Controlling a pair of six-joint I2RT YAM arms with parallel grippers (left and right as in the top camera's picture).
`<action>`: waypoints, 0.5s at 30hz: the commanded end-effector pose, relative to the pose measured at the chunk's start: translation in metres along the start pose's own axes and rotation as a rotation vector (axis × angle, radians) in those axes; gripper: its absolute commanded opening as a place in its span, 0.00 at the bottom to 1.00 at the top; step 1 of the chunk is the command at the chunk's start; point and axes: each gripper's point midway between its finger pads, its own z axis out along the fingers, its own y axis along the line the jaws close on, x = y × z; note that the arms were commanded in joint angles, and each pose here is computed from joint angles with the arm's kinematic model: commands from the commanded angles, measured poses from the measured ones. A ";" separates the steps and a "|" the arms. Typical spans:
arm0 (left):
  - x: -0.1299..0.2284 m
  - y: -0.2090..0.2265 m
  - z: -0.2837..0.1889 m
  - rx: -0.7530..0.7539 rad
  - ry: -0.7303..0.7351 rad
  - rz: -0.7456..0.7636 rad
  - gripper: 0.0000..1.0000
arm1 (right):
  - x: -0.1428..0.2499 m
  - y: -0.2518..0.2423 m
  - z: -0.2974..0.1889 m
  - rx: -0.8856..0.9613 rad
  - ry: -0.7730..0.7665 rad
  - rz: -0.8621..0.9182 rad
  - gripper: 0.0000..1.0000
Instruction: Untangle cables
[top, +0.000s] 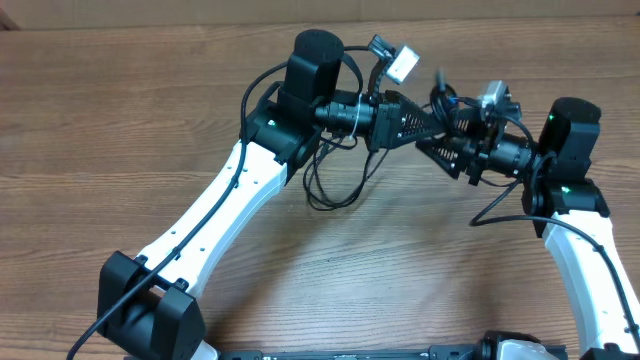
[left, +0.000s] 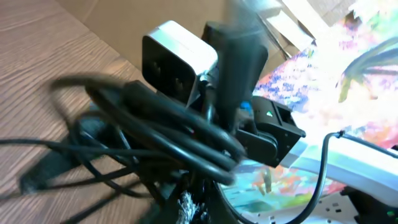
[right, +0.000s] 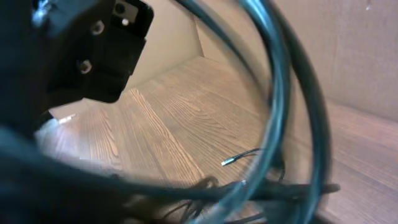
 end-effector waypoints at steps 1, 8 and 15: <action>-0.004 -0.006 0.000 0.007 -0.003 -0.036 0.04 | -0.003 0.007 0.001 -0.032 -0.004 0.017 0.10; -0.014 0.008 -0.017 -0.030 -0.040 -0.037 0.08 | 0.008 0.037 -0.003 -0.196 0.013 0.161 0.04; -0.026 0.029 -0.052 -0.087 -0.082 0.099 0.72 | 0.032 0.049 -0.006 -0.210 0.082 0.411 0.04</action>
